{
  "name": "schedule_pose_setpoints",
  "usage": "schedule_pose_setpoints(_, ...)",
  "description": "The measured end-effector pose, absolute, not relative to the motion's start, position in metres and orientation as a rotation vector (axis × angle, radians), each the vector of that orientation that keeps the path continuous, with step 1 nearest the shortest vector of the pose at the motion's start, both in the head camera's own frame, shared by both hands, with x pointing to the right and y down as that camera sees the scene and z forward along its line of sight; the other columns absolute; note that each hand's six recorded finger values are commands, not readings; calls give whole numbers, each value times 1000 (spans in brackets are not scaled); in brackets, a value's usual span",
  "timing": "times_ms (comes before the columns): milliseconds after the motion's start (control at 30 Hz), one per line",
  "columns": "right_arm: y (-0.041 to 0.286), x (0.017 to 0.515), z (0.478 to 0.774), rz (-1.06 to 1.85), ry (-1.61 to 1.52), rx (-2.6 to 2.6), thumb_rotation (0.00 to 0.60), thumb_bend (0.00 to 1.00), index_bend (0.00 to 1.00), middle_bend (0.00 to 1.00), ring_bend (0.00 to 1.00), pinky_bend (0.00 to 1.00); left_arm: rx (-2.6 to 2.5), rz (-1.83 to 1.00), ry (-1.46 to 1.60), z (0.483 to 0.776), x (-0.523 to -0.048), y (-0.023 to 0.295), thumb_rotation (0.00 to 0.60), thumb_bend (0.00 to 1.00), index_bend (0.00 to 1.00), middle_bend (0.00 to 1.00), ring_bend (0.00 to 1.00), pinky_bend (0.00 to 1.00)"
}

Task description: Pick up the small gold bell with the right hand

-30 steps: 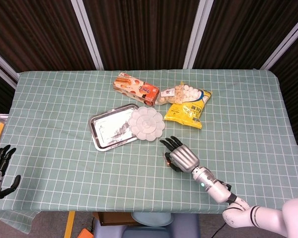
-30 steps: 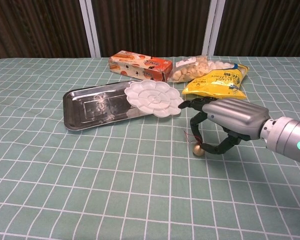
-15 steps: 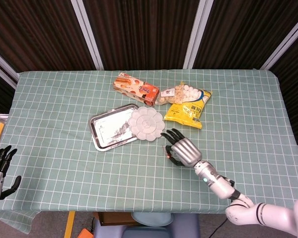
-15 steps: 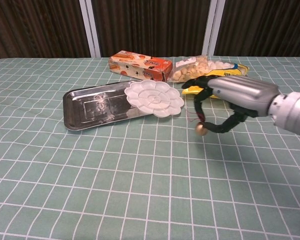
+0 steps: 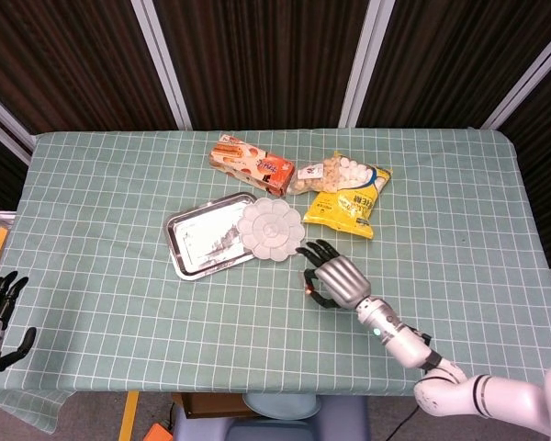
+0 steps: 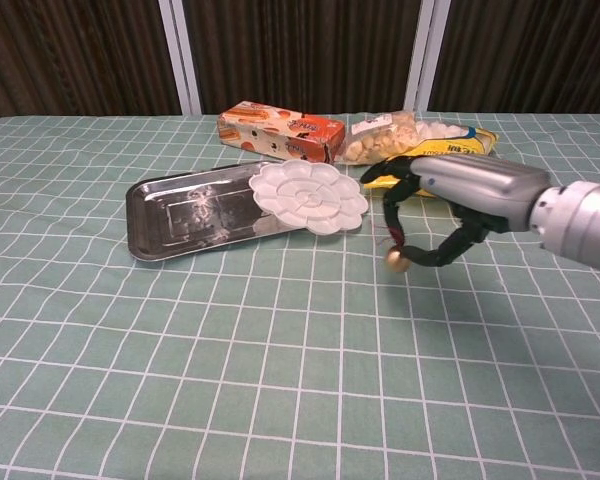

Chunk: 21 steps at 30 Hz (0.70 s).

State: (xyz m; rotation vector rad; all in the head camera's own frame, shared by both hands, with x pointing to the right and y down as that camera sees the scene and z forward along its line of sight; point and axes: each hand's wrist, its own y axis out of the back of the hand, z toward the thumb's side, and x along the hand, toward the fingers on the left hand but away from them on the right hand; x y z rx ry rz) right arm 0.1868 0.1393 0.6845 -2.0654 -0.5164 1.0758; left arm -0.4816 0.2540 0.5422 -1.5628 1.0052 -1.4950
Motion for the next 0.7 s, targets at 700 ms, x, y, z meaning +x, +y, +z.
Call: schedule_pose_setpoints(700,150,163,707,1061,-459,-2106,600,586,812,195,0,0,-1533,-1495,1020,535,-485,254,600,410,0,0,0,47)
